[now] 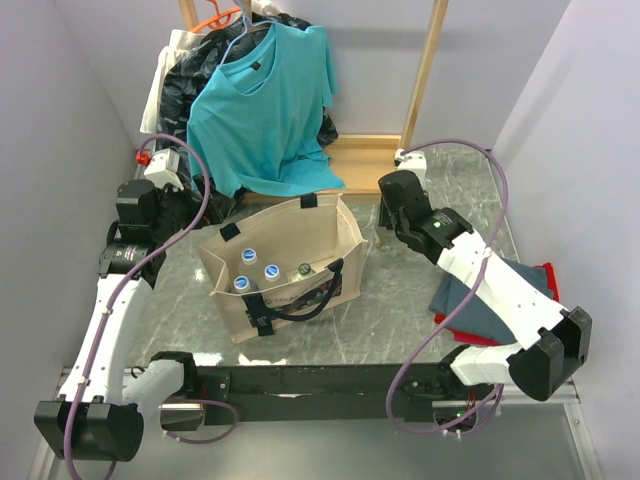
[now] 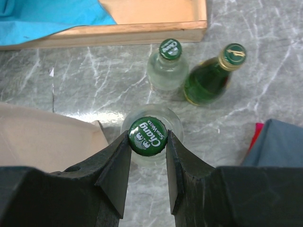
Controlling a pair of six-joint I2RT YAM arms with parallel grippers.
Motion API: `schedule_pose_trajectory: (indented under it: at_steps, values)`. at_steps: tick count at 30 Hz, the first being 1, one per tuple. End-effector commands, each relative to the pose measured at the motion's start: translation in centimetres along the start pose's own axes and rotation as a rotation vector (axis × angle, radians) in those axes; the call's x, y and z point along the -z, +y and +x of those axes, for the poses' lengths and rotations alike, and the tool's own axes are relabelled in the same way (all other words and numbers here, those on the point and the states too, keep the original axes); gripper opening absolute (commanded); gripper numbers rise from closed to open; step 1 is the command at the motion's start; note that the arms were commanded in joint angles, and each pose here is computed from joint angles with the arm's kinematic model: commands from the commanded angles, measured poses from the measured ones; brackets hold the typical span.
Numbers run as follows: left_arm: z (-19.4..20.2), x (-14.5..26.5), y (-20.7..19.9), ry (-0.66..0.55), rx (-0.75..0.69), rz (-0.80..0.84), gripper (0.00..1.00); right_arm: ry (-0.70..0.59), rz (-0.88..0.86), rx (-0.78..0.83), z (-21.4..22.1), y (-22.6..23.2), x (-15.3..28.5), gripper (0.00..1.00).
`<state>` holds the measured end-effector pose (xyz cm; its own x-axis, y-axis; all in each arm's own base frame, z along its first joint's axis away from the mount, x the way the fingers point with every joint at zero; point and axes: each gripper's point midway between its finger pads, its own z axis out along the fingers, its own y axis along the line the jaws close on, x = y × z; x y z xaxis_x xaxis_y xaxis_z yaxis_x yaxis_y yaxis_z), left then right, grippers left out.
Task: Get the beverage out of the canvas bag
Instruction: Place the drink at the center of the board.
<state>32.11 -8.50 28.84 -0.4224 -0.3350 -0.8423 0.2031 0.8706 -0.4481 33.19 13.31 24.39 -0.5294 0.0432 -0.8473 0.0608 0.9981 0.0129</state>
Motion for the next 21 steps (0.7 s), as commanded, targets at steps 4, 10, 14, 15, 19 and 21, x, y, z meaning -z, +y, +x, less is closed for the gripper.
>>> schedule_pose_trajectory:
  at_steps: [4,10,14,15,19,21]
  values:
    - [-0.9,0.3,-0.6,-0.044,-0.015,0.028,0.96,-0.15,-0.038,-0.122,-3.9,1.4,-1.2,0.0]
    - [-0.9,0.4,-0.3,-0.048,-0.024,0.01,0.96,-0.143,-0.043,-0.133,-2.6,1.6,-2.2,0.0]
    - [-0.7,0.4,-0.2,-0.045,-0.023,0.01,0.96,-0.133,-0.037,-0.134,-1.5,1.5,-3.0,0.0]
    - [-0.6,0.4,-0.2,-0.044,-0.021,0.008,0.96,-0.133,-0.038,-0.137,-1.4,1.6,-3.1,0.0]
    - [-0.5,0.2,0.0,-0.042,-0.014,0.006,0.96,-0.147,-0.025,-0.158,-1.0,1.4,-3.5,0.0]
    - [-0.3,0.1,0.1,-0.038,-0.008,0.004,0.96,-0.143,-0.003,-0.165,-0.5,1.0,-4.0,0.0]
